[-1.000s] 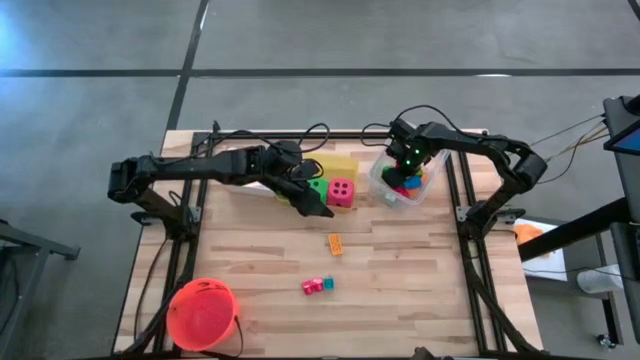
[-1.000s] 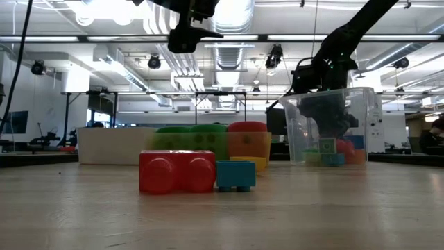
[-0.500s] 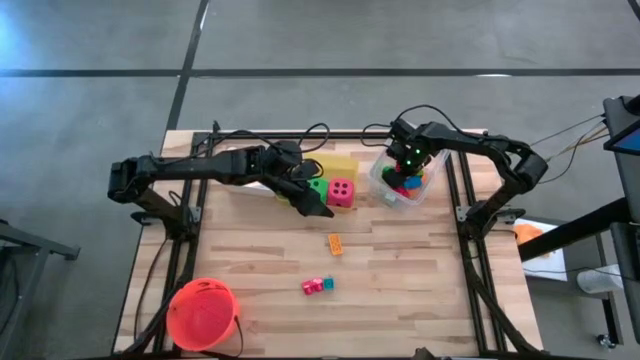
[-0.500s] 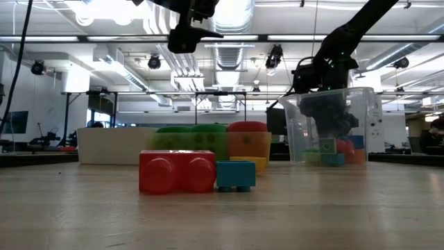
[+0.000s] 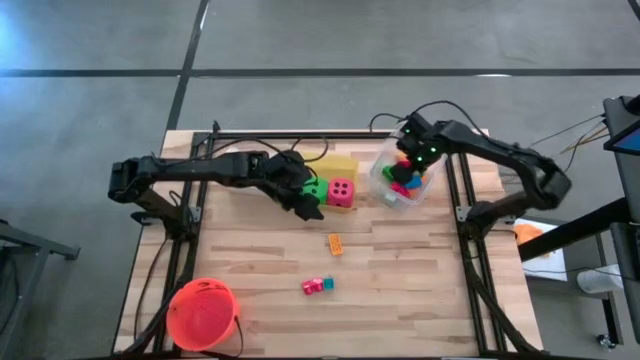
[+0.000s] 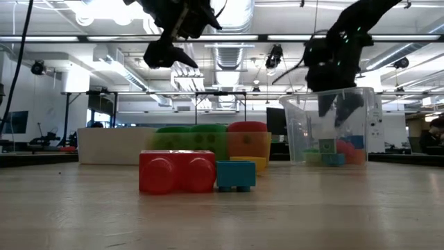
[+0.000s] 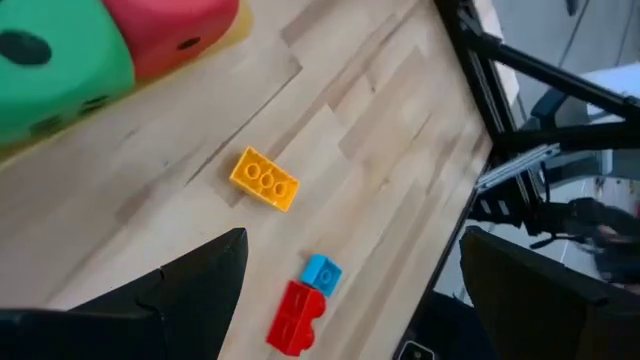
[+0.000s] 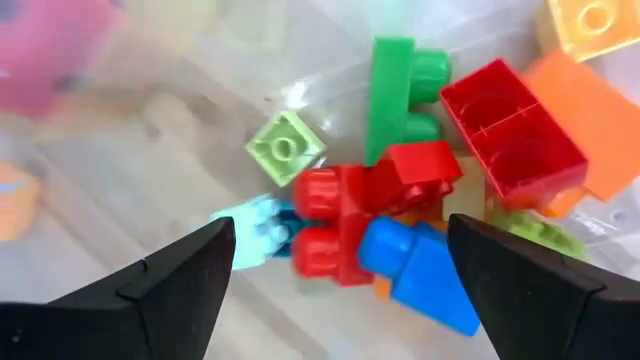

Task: Pick & Place Toys
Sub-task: Put the yellow game piece into the transparent bin

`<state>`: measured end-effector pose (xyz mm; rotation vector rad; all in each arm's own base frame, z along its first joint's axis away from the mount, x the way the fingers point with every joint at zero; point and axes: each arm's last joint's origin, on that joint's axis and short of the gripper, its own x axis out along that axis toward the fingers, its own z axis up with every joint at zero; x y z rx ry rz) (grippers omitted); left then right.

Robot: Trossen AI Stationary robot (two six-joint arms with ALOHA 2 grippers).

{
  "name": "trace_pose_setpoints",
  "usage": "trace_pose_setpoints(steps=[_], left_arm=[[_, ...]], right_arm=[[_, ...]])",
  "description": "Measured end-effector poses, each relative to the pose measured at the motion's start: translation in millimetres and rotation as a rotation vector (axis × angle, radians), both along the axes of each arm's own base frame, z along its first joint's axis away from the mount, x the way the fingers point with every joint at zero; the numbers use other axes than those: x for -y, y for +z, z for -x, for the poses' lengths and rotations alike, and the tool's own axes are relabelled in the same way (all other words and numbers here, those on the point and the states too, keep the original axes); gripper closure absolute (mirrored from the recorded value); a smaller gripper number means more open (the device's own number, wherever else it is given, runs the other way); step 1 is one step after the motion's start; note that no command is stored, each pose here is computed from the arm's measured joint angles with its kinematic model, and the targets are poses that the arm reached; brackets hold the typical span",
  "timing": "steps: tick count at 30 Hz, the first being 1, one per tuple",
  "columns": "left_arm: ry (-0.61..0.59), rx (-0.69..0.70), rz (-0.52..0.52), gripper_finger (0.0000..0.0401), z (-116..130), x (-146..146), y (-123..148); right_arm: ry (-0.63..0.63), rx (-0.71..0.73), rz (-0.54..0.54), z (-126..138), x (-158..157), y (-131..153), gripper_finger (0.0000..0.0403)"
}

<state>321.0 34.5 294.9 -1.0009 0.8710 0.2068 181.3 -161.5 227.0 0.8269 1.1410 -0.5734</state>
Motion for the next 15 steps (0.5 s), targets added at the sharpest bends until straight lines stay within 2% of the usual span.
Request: trace_pose_setpoints(steps=[8, 12, 15], left_arm=[[-0.017, -0.012, -0.003, 0.0051, 0.3, 6.1, -1.3], [-0.058, 0.024, -0.039, 0.0051, 4.9, 6.8, 5.8], [-0.111, 0.077, -0.091, 0.0051, 12.4, 8.8, 16.7]], right_arm=[[-0.044, 0.128, 0.043, 9.8, -39.7, 51.6, 0.0044], [-0.014, 0.226, 0.060, -2.8, -64.4, 83.3, 0.0044], [-0.004, 0.248, 0.102, -17.4, -84.3, 105.1, 0.0044]])
